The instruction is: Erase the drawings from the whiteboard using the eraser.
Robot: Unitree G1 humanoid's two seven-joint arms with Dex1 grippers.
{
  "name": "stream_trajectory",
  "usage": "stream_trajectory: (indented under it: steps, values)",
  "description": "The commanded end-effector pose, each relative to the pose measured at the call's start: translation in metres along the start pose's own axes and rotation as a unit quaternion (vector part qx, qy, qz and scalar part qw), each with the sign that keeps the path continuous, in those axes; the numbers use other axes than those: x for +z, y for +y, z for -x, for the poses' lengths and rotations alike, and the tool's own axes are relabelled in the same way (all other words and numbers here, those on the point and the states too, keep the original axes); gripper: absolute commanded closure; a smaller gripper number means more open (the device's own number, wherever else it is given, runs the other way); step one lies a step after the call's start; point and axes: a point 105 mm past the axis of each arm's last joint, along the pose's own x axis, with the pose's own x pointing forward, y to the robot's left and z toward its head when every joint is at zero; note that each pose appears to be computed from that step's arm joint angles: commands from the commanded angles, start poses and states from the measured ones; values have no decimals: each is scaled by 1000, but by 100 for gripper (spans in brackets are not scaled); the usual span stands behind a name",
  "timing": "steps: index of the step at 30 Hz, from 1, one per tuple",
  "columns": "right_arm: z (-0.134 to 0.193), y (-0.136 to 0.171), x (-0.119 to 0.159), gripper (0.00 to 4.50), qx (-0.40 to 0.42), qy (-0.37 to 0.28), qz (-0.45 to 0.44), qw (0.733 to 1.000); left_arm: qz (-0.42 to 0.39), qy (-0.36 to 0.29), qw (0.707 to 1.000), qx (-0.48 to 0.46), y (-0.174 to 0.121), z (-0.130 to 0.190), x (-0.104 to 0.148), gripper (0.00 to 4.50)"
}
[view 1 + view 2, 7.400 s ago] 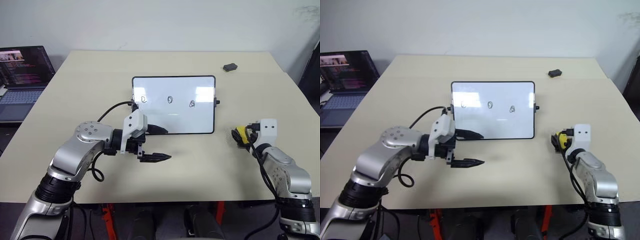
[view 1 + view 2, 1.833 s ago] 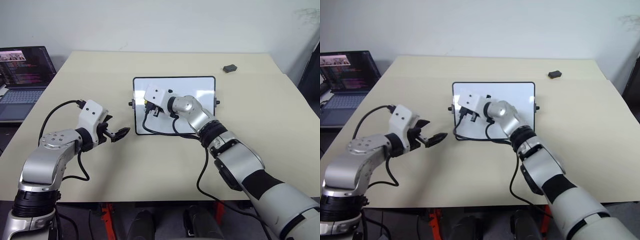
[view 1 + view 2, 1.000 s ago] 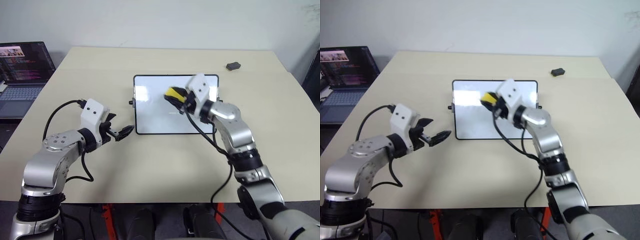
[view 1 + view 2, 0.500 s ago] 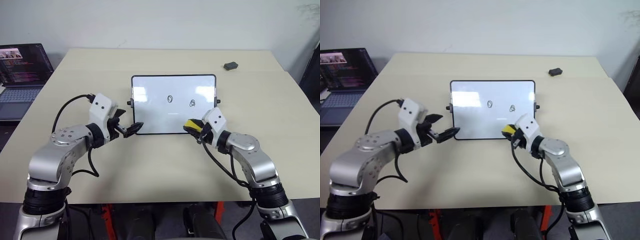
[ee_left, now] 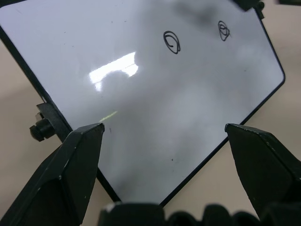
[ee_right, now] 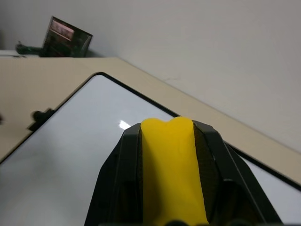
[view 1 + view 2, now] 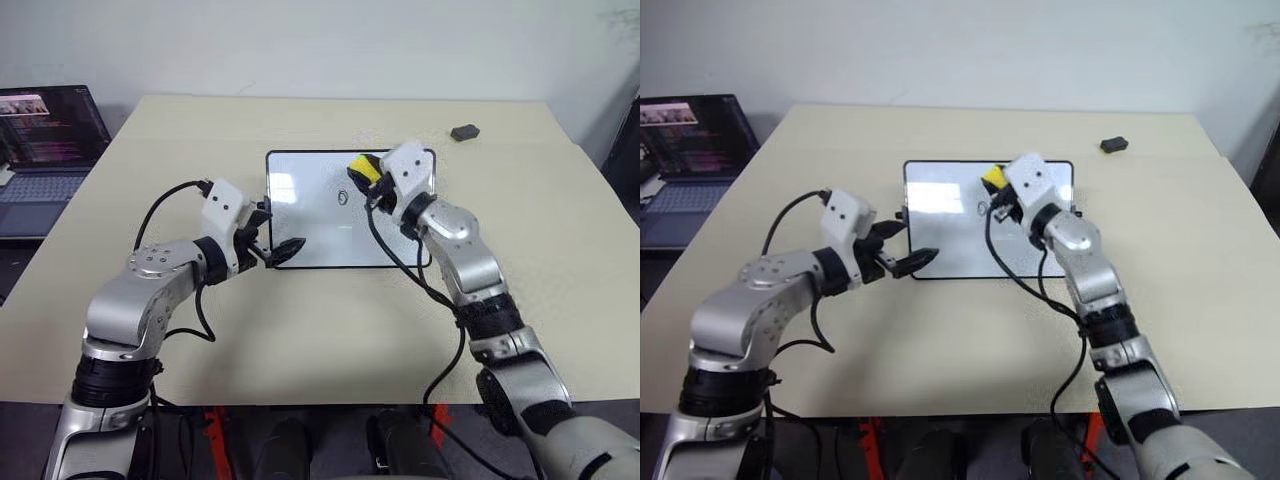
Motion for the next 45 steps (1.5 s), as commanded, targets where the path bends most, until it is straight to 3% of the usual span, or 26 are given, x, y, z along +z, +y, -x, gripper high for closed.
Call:
stream_trajectory:
  steps: [1, 5, 10, 13, 23, 29, 33, 36, 39, 45]
  values:
    - [-14, -1, 4, 337, -4, -14, 20, 1000, -23, -17, 999, -15, -4, 1, 13, 0]
    - [-19, 10, -17, 337, 24, 23, 26, 999, -27, -16, 999, -21, -5, 0, 14, 0]
    - [3, 50, -63, 337, 152, 104, 69, 980, -30, -18, 999, -23, -6, -1, 15, 0]
    - [13, 56, -74, 337, 180, 125, 86, 972, -31, -19, 999, -25, -6, -2, 15, 0]
    - [-12, -11, -33, 337, 5, 67, 103, 992, -32, -17, 999, -30, -8, -3, 13, 0]
    - [-9, 0, -46, 337, 38, 91, 94, 991, -30, -17, 999, -31, -9, -3, 12, 0]
    - [7, 35, -74, 337, 145, 148, 95, 974, -30, -16, 999, -31, -9, -2, 12, 0]
    - [16, 45, -80, 337, 178, 164, 98, 965, -31, -17, 999, -30, -8, -2, 12, 0]
    - [14, 42, -76, 337, 169, 157, 111, 967, -32, -17, 999, -30, -8, -2, 12, 0]
    - [-4, 12, -47, 337, 66, 100, 124, 985, -33, -15, 999, -32, -9, -2, 11, 0]
